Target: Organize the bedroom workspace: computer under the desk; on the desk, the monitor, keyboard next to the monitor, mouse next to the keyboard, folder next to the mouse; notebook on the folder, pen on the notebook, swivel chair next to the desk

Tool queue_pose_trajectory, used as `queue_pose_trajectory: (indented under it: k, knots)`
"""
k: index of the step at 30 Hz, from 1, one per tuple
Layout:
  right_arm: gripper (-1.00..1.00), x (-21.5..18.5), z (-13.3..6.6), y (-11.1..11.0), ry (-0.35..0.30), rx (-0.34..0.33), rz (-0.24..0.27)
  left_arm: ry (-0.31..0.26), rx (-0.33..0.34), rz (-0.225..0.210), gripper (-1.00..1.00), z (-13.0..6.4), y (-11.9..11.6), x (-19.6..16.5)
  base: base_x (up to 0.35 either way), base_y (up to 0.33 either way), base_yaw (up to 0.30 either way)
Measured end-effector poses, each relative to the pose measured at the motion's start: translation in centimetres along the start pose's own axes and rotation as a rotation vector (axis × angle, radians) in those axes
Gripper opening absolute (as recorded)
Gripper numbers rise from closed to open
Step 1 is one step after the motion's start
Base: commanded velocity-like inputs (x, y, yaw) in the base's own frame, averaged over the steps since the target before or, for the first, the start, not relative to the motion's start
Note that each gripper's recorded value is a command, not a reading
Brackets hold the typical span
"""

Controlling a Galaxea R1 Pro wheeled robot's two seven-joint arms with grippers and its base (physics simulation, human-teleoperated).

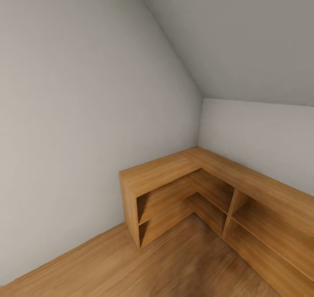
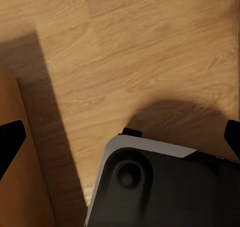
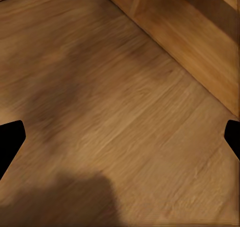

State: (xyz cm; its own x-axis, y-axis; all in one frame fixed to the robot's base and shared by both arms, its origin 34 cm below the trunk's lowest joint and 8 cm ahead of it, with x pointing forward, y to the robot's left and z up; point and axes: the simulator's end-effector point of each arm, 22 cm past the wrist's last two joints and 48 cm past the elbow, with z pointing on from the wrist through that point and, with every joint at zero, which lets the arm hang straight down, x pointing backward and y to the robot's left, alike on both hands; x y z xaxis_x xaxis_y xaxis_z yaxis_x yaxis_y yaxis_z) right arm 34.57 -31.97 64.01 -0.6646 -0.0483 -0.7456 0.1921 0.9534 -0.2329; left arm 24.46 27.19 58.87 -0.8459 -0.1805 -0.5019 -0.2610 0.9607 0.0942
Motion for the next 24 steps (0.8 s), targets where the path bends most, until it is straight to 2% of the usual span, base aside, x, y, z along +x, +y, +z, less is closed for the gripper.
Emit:
queue_pose_trajectory:
  k: [24]
  knots:
    - [1.00, 0.02, -0.03, 0.13, 0.001, -0.003, 0.001, 0.004, 0.001, 0.002, 1.00, -0.04, 0.01, 0.15, 0.294, -0.018, -0.269]
